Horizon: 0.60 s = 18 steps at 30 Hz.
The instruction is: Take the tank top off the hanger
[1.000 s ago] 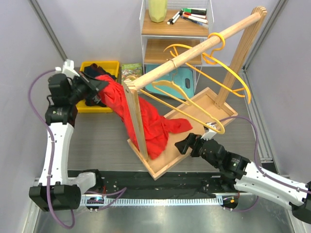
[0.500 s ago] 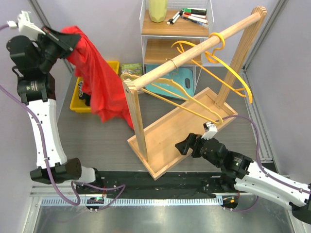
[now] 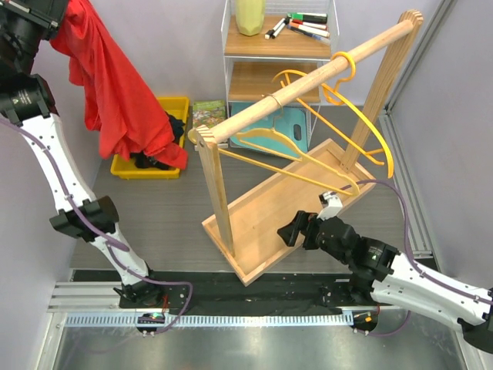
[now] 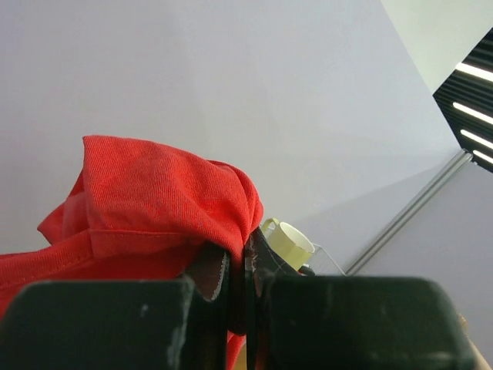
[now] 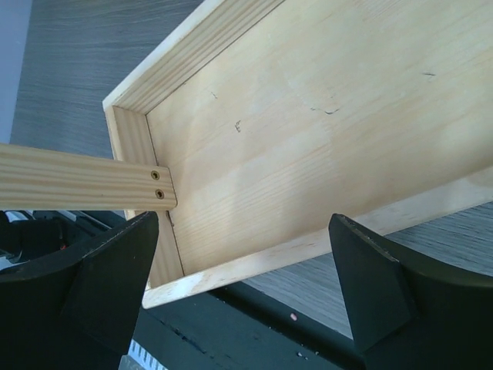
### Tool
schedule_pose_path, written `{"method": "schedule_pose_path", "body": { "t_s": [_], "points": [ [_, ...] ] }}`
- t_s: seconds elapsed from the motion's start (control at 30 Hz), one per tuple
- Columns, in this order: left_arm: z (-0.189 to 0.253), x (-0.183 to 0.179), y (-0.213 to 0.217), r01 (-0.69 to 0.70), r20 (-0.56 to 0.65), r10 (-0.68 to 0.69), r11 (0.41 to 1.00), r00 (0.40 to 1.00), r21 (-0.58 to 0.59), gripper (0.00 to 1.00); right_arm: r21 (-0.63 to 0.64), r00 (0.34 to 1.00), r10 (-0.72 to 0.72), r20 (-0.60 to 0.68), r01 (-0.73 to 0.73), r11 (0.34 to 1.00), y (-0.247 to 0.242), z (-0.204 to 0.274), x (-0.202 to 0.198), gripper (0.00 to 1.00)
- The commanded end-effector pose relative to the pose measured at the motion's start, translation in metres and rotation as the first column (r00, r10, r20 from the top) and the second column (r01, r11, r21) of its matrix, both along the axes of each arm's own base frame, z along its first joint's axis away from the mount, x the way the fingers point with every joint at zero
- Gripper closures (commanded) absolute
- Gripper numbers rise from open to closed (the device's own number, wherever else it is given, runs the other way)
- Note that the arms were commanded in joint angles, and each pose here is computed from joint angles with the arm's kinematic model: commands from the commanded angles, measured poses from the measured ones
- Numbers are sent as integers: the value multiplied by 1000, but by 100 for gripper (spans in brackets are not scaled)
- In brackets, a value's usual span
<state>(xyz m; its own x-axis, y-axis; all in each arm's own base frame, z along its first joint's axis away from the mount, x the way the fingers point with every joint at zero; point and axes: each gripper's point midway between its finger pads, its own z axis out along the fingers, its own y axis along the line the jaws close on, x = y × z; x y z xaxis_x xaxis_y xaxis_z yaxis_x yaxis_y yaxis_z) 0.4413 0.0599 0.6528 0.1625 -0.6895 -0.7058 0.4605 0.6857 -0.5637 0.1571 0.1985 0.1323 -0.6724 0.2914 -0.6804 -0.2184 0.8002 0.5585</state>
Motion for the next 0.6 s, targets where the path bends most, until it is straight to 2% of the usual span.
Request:
{"method": "schedule_pose_path", "body": {
  "t_s": [0.0, 0.2, 0.33, 0.37, 0.43, 0.47, 0.57],
  "points": [
    [35, -23, -9, 75, 140, -77, 997, 987, 18, 100, 32, 999, -6, 48, 4, 999, 6, 25, 8, 2],
    [24, -17, -1, 44, 115, -50, 997, 992, 57, 100, 48, 999, 3, 45, -6, 999, 9, 24, 7, 2],
    [-10, -4, -8, 132, 10, -133, 991, 991, 33, 100, 49, 999, 5, 37, -7, 999, 11, 21, 7, 2],
    [-35, 10, -5, 149, -49, -148, 989, 988, 1, 100, 51, 999, 10, 35, -12, 999, 12, 21, 6, 2],
    [-50, 13, -18, 181, -74, -179, 983, 981, 22, 100, 62, 999, 17, 38, -19, 998, 15, 22, 6, 2],
    [-71, 22, -20, 196, -126, -195, 981, 973, 0, 100, 70, 999, 19, 37, -22, 997, 16, 23, 6, 2],
    [-102, 32, -29, 199, -201, -199, 980, 959, -23, 100, 76, 999, 36, 32, -38, 996, 19, 23, 4, 2]
  ]
}}
